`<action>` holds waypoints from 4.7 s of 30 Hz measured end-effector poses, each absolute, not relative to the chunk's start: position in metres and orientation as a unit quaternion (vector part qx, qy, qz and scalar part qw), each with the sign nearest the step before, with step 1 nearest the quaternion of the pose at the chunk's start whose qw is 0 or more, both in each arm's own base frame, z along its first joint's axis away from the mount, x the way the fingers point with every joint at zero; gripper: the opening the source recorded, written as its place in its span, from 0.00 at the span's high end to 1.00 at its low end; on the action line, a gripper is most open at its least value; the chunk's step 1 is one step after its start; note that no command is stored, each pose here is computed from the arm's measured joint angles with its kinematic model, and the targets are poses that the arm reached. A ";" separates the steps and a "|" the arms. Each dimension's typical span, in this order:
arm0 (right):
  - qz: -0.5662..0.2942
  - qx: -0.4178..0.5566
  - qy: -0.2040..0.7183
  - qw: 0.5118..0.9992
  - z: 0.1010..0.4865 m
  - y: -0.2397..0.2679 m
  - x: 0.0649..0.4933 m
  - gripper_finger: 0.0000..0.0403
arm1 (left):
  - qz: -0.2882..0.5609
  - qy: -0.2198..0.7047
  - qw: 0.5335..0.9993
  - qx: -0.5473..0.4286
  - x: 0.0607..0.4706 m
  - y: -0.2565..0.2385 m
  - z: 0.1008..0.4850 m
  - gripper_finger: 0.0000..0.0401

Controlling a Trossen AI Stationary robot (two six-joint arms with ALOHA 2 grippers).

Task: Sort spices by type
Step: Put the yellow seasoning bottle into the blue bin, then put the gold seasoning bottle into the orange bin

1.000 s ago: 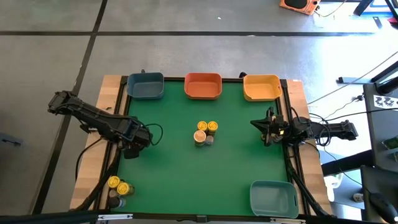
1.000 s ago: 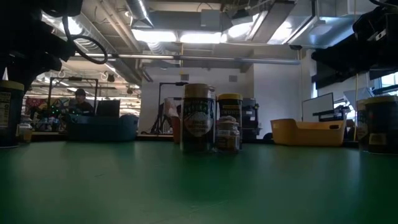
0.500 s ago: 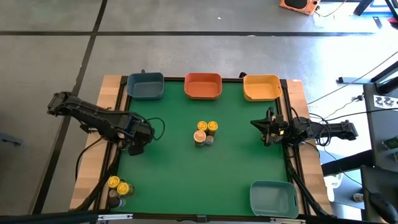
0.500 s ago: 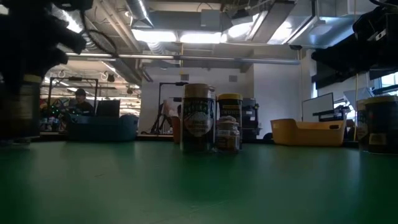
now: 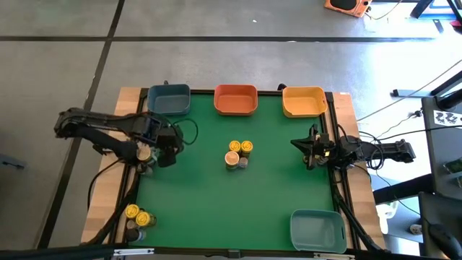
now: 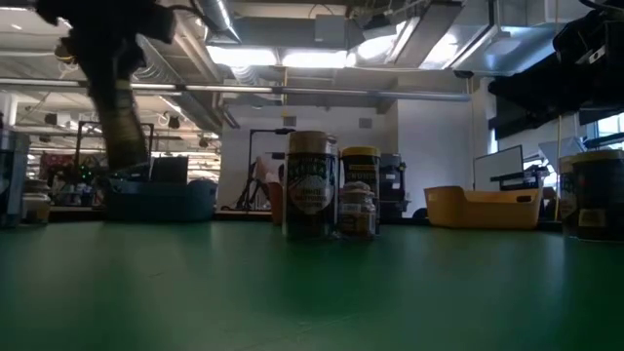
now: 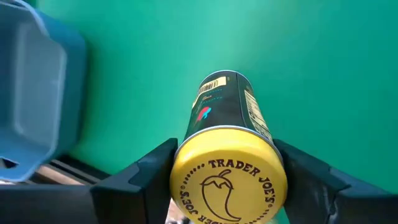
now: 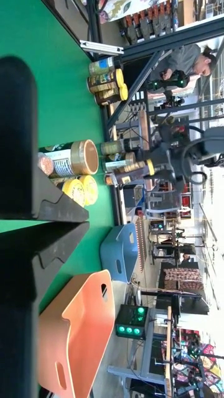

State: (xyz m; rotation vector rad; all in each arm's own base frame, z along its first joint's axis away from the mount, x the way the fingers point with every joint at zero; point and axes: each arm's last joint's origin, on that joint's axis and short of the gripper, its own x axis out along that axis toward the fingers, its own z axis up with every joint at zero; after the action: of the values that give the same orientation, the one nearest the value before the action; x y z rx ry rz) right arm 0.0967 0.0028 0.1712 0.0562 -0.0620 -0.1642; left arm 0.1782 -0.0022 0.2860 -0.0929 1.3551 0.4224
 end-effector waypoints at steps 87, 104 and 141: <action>-0.083 0.029 -0.032 0.996 0.171 0.003 0.097 0.97 | 0.401 0.565 0.702 -0.165 0.157 0.192 0.327 0.26; -0.082 0.029 -0.032 0.996 0.171 0.003 0.097 0.97 | 0.345 0.558 0.732 -0.181 0.150 0.082 0.360 0.26; -0.082 0.029 -0.031 0.996 0.171 0.003 0.097 0.97 | 0.305 0.653 0.667 -0.190 0.149 -0.015 0.291 0.26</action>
State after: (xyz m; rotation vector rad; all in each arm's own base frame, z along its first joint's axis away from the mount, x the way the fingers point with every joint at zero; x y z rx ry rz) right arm 0.0966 0.0028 0.1712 0.0573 -0.0614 -0.1638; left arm 0.1488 -0.0152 0.2913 -0.4298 1.4730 0.6892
